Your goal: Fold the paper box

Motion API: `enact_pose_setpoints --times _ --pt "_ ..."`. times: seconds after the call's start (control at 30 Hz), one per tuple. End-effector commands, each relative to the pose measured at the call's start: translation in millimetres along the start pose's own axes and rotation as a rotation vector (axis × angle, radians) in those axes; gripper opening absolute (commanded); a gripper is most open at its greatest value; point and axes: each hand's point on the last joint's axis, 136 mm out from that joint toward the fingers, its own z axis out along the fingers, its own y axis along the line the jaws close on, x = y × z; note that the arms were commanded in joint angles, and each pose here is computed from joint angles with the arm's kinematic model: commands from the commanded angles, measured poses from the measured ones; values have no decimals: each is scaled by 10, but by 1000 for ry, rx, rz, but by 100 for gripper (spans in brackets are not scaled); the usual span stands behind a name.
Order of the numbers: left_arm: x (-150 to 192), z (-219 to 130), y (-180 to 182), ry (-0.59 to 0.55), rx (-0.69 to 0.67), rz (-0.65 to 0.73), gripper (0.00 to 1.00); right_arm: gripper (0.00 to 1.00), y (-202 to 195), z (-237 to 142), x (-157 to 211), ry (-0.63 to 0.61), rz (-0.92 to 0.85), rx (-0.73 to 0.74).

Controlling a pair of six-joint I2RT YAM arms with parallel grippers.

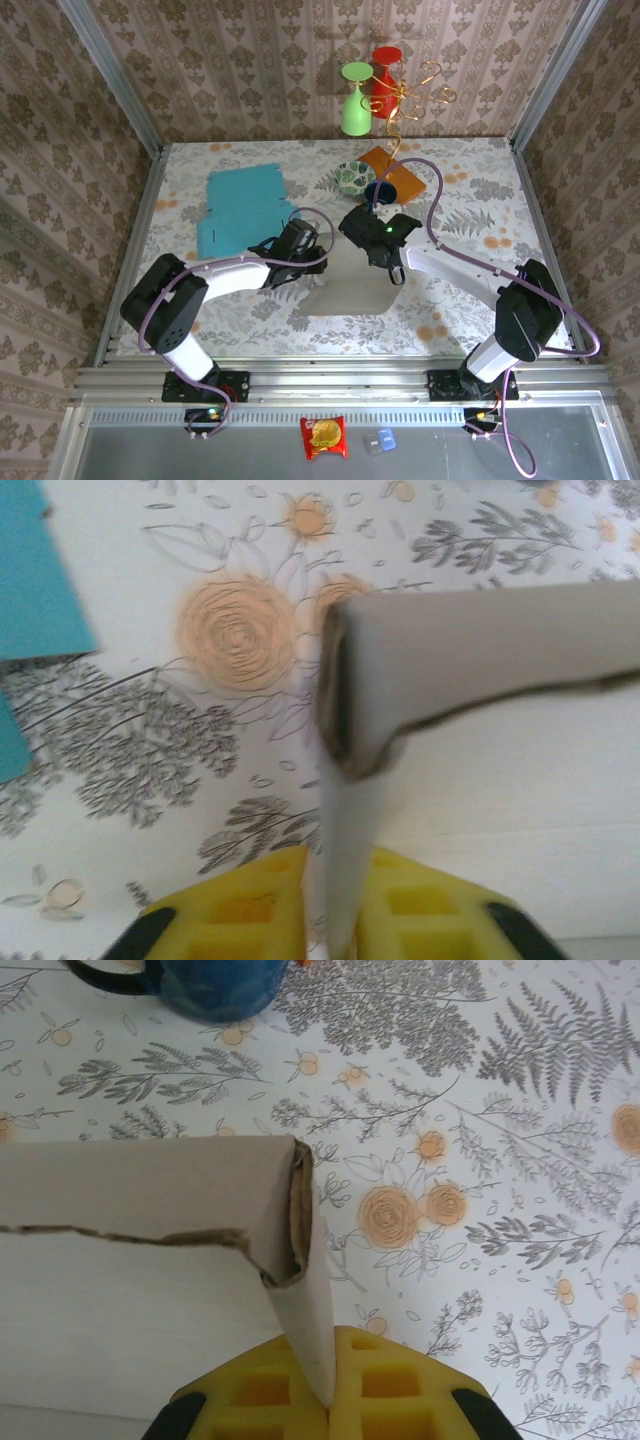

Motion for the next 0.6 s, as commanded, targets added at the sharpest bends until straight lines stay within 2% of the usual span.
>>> enact_pose_setpoints --times 0.0,0.07,0.27,0.43,0.57 --pt "-43 -155 42 8 -34 -17 33 0 -97 -25 -74 -29 39 42" --pt "-61 -238 -4 11 -4 -35 42 0 -100 -12 -69 -23 43 41" --pt "-96 -508 -115 39 108 -132 50 0 -89 21 -53 -11 49 29" --pt "-202 -706 -127 57 176 -229 51 0 -68 49 -48 2 58 16" --pt "-431 -934 40 -12 142 -312 47 0 -70 49 -46 9 68 7"
